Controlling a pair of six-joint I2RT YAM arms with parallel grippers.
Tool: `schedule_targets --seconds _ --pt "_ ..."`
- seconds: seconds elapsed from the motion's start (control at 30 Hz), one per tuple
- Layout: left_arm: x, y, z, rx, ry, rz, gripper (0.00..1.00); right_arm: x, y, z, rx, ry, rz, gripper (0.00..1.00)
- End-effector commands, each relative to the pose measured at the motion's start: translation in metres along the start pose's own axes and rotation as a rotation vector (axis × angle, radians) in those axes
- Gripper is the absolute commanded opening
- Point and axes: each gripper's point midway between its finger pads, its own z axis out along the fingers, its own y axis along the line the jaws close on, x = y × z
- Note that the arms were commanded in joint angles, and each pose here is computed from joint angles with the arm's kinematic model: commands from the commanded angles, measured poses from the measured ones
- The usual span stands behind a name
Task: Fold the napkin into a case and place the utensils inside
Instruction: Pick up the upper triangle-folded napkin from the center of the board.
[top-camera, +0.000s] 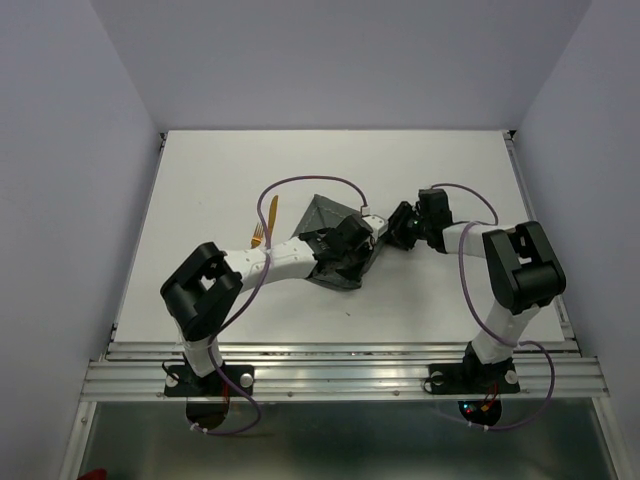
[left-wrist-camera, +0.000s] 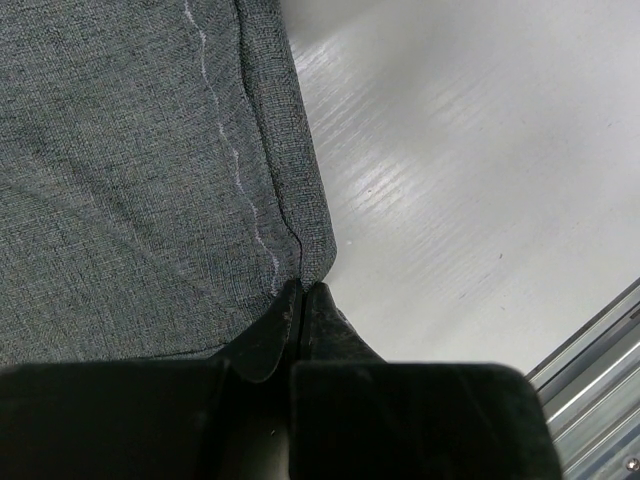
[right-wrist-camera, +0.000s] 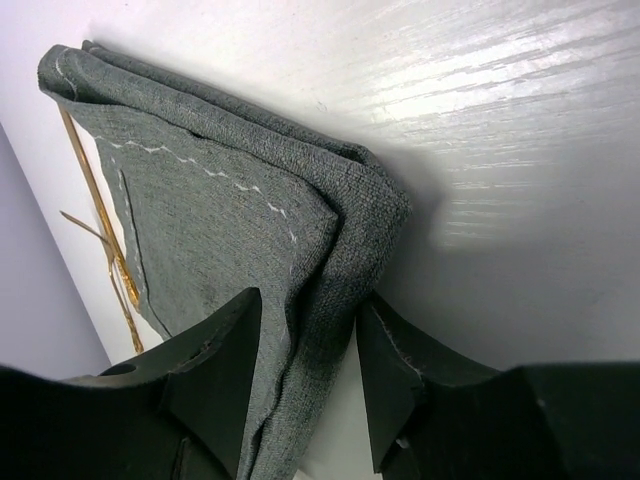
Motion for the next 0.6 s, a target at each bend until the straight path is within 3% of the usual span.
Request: schedule_targets --seconds 0.0,0.2,0.3,0.33,0.4,0.57 --pt "-0.017 -0.005 -0.016 0.024 -0.066 0.000 0.00 -0.004 0.010 0.007 -0.027 -0.008 0.001 0.47" --pt "-0.020 -0.005 -0.020 0.023 -0.077 0.000 0.00 -0.009 0.017 0.006 -0.044 -0.014 0.000 0.37" --pt "-0.021 -0.006 -0.024 0.028 -0.085 0.001 0.00 -0.010 0.020 0.006 -0.051 -0.017 0.000 0.15" --pt "-0.022 -0.006 -0.024 0.028 -0.087 0.001 0.00 -0.010 0.020 0.005 -0.052 -0.018 -0.002 0.15" --pt "-0.024 -0.006 -0.028 0.027 -0.090 0.000 0.00 -0.014 0.024 0.002 -0.055 -0.034 -0.006 0.01" --pt "-0.036 -0.007 -0.043 0.017 -0.119 0.004 0.00 -0.028 0.041 -0.016 -0.072 -0.093 -0.034 0.01"
